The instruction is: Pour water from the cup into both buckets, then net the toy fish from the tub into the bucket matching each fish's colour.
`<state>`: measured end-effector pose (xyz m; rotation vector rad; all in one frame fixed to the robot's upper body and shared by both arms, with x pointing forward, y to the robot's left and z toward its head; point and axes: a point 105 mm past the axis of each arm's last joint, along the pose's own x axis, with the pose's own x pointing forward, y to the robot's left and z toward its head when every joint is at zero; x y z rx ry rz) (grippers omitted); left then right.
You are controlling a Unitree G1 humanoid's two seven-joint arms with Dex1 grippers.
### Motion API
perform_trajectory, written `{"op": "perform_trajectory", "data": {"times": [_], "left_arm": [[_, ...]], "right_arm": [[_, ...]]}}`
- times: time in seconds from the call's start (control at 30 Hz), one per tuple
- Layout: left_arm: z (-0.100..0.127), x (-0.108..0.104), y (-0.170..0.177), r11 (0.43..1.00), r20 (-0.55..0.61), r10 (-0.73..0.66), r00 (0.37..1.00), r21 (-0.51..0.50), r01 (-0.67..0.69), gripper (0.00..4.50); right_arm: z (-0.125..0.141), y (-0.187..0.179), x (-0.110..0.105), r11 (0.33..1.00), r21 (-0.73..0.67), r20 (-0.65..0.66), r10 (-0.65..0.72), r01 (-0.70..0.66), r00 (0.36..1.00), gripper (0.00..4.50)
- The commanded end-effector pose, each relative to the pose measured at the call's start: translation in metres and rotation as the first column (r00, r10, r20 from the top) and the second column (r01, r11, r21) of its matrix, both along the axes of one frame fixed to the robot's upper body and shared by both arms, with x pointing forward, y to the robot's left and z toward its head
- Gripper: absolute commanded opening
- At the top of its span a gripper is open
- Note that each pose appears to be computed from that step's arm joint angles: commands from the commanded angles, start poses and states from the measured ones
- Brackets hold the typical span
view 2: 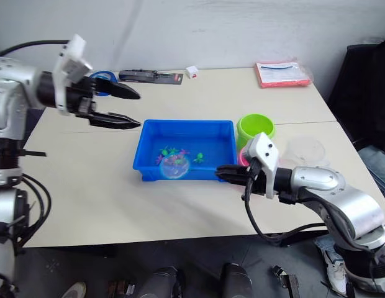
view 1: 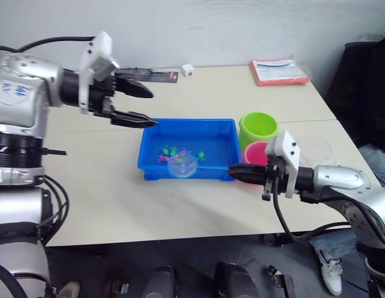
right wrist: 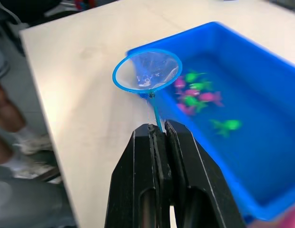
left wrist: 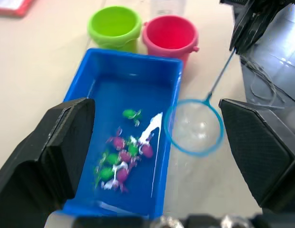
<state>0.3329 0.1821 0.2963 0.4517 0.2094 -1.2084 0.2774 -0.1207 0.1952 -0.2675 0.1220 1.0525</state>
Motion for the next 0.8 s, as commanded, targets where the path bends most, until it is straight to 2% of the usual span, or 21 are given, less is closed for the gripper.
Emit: {"op": "perform_trajectory", "data": {"times": [0.03, 0.17, 0.3, 0.37, 0.5, 0.67, 0.8], "left_arm": [[-0.011, -0.004, 0.024, 0.996, 0.007, 0.086, 0.996, 0.021, -0.086, 4.48], [-0.028, -0.013, 0.032, 0.992, -0.021, 0.128, 0.992, -0.002, -0.128, 4.48], [-0.041, -0.019, 0.034, 0.987, -0.046, 0.152, 0.987, -0.055, -0.154, 4.48], [-0.048, -0.022, 0.037, 0.985, -0.042, 0.163, 0.986, -0.049, -0.165, 4.48], [-0.059, -0.027, 0.04, 0.983, -0.071, 0.176, 0.982, -0.032, -0.179, 4.48], [-0.065, -0.027, 0.039, 0.981, -0.069, 0.19, 0.979, -0.033, -0.193, 4.48], [-0.073, -0.025, 0.048, 0.974, -0.066, 0.227, 0.972, 0.006, -0.227, 4.48]], "right_arm": [[0.021, -0.009, 0.012, 0.998, -0.02, 0.138, -0.061, 0.064, 0.989, 0.78], [0.029, -0.014, 0.026, 0.987, -0.094, 0.251, -0.102, 0.129, 0.963, 0.78], [0.027, -0.009, 0.031, 0.975, -0.183, 0.322, -0.059, 0.124, 0.945, 0.78], [0.024, -0.004, 0.033, 0.969, -0.216, 0.347, -0.037, 0.118, 0.937, 0.78], [0.018, 0.004, 0.039, 0.961, -0.245, 0.373, -0.027, 0.126, 0.928, 0.78], [0.004, 0.01, 0.056, 0.939, -0.275, 0.386, -0.087, 0.205, 0.918, 0.78], [-0.002, 0.013, 0.064, 0.926, -0.284, 0.389, -0.125, 0.248, 0.913, 0.78]]}}
